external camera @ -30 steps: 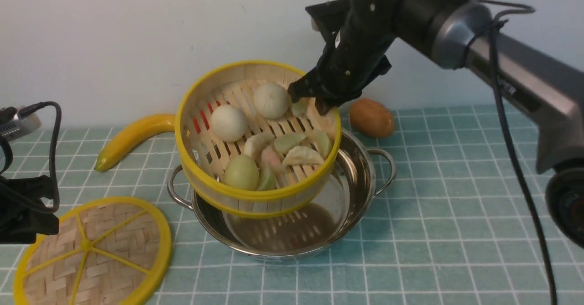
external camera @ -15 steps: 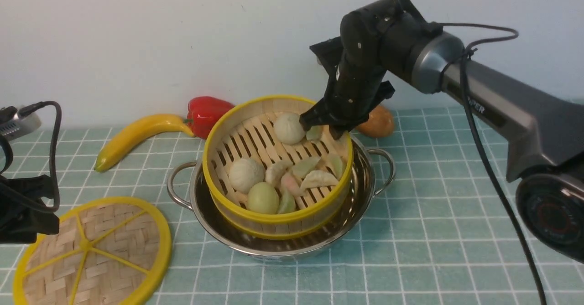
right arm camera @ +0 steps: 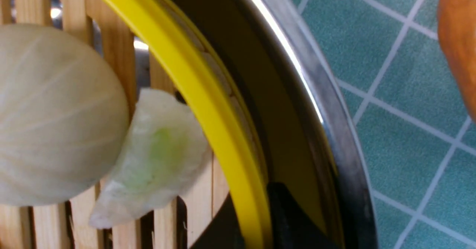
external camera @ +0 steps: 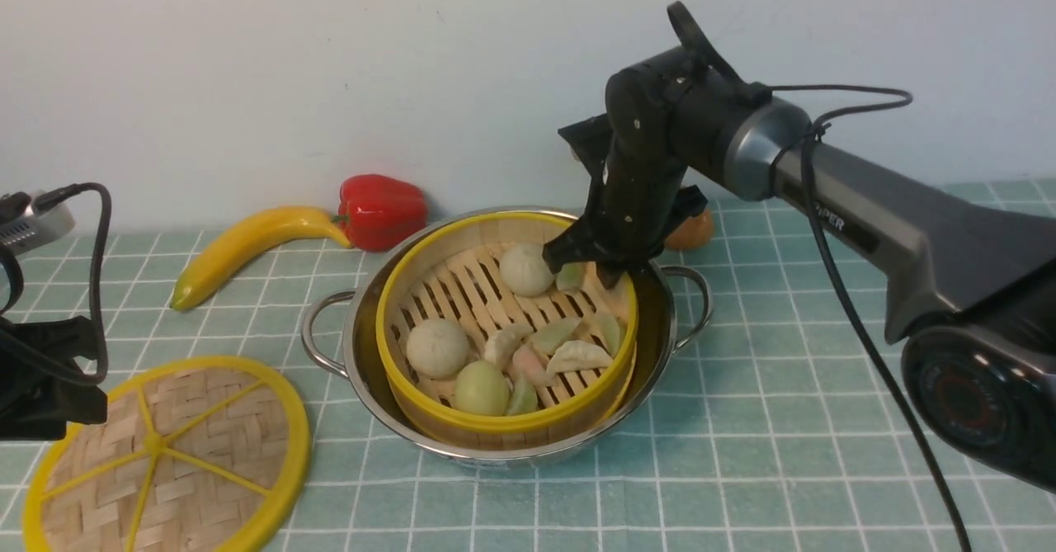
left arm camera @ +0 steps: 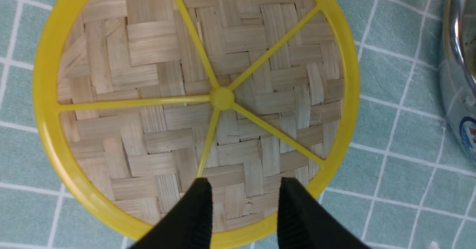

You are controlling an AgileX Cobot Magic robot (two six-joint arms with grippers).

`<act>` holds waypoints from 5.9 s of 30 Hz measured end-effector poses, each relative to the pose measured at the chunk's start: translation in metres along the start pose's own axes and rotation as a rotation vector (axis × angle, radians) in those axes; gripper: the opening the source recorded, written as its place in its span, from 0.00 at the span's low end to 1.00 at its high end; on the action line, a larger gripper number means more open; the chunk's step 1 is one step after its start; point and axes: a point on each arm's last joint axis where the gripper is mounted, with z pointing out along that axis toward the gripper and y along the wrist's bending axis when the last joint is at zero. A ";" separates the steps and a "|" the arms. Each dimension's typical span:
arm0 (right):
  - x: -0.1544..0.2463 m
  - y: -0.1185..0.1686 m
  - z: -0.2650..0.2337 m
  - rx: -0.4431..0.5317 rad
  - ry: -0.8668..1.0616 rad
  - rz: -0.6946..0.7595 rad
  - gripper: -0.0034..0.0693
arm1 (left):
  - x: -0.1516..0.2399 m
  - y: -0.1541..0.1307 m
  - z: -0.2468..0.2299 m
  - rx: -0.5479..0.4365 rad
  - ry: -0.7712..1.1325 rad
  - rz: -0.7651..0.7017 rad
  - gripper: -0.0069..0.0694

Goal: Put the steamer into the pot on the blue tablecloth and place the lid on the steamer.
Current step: 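Place the bamboo steamer basket of food into the steel pot with the right gripper, then grasp the bamboo steamer lid lying on the table by its centre knob, then place the yellow bamboo steamer lid onto the steamer in the pot with the left gripper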

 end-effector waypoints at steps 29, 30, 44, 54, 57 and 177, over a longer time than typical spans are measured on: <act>0.008 -0.002 -0.275 -0.141 -0.529 -0.007 0.74 | -0.020 -0.014 0.062 -0.059 0.012 0.084 0.41; 0.011 -0.002 -0.283 -0.144 -0.545 -0.012 0.74 | -0.019 -0.014 0.063 -0.061 0.015 0.083 0.41; 0.071 -0.014 -0.410 -0.172 -0.810 -0.065 0.74 | -0.019 -0.005 0.094 -0.076 0.086 0.055 0.41; 0.080 -0.025 -0.425 -0.073 -0.855 -0.068 0.74 | -0.024 0.001 0.087 -0.166 0.125 0.044 0.24; 0.092 -0.035 -0.434 0.035 -0.872 -0.064 0.74 | -0.032 0.000 0.063 -0.218 0.122 0.073 0.24; 0.332 -0.085 -0.315 0.093 -0.465 0.249 0.74 | -0.037 -0.307 0.100 -0.184 0.106 0.707 0.24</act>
